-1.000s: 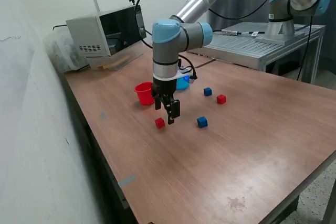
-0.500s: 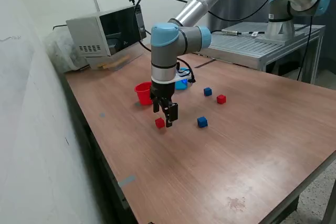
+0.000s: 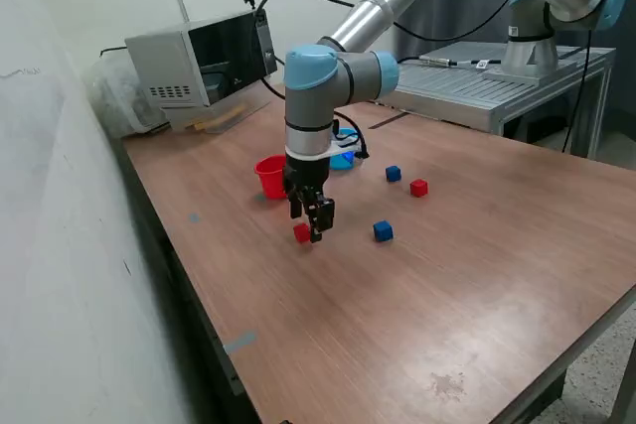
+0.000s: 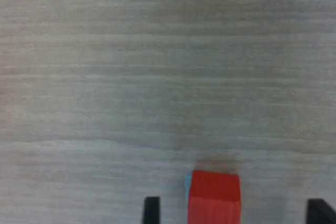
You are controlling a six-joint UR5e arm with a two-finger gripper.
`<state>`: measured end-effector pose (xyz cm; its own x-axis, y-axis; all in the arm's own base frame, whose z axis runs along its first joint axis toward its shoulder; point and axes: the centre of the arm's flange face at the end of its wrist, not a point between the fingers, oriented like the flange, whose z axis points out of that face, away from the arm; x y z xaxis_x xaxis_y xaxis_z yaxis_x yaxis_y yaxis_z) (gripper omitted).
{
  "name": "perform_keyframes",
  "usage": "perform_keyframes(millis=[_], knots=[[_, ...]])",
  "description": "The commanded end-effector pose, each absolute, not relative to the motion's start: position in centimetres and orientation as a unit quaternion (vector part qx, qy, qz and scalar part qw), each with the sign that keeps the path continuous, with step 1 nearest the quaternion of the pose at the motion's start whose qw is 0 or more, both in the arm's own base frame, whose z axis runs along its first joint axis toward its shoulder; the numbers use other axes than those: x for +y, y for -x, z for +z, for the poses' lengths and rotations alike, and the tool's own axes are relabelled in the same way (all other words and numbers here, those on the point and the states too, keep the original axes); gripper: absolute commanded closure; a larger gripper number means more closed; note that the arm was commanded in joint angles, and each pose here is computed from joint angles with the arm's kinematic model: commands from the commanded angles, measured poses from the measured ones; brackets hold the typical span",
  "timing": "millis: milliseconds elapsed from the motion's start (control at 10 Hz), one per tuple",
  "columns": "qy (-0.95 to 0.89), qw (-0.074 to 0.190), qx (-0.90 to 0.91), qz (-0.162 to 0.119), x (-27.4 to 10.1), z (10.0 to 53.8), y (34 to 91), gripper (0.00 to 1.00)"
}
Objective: Place red objects in the red bin, and blue objects in the blue bin.
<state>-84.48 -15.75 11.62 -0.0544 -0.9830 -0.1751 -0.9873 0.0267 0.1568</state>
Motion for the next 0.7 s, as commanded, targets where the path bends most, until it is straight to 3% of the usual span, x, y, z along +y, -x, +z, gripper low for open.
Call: perform_keyframes(millis=[0, 600], knots=[[0.687, 0.008, 0.717, 0.119, -15.75, 11.74, 84.58, 1.0], [0.686, 0.001, 0.72, 0.107, -15.25, 11.63, 84.68, 1.0]])
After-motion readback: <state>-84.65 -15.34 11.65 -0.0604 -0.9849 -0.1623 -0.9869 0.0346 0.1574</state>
